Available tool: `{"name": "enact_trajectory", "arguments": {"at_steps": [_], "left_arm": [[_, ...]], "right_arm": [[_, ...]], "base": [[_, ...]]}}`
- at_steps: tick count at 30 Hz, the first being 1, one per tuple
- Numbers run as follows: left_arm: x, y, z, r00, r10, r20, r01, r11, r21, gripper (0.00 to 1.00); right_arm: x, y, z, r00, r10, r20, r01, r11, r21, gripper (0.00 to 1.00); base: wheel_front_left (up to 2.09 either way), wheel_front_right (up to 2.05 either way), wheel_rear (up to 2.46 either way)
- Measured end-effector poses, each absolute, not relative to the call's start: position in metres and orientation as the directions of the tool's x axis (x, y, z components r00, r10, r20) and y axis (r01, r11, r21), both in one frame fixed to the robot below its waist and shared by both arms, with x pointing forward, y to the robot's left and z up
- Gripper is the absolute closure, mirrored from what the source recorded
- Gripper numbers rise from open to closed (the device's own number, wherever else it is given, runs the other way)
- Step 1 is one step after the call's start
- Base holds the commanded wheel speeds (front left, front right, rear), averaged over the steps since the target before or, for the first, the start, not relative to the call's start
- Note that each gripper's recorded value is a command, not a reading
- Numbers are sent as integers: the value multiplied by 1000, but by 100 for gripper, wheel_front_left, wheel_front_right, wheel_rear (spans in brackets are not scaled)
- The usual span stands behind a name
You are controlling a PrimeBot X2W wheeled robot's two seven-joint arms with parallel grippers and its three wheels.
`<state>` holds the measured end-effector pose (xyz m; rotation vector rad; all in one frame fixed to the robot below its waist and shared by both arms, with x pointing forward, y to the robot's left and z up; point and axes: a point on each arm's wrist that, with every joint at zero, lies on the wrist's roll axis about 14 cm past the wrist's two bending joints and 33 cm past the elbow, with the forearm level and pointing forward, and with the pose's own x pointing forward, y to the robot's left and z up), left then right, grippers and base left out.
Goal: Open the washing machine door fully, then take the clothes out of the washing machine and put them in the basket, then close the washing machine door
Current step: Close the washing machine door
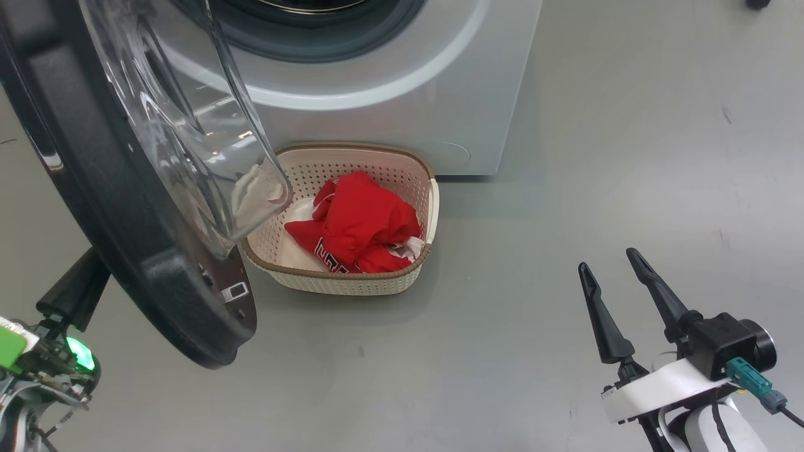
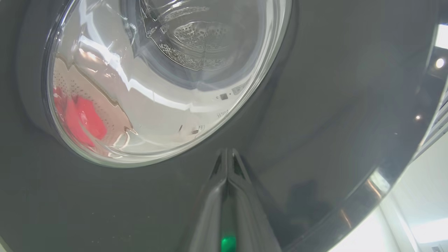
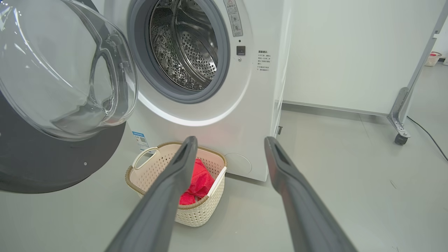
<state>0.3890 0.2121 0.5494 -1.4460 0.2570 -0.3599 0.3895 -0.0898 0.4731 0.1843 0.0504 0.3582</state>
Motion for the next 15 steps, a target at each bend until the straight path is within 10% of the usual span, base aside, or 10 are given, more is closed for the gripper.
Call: {"name": "enact_trajectory", "arguments": {"at_steps": [15], "left_arm": [[442, 134, 540, 856, -509, 95, 97, -23, -995, 100]], "right_arm": [[393, -134, 463, 974, 224, -45, -213, 960, 180, 0]], "base": [[0, 0, 0]]}}
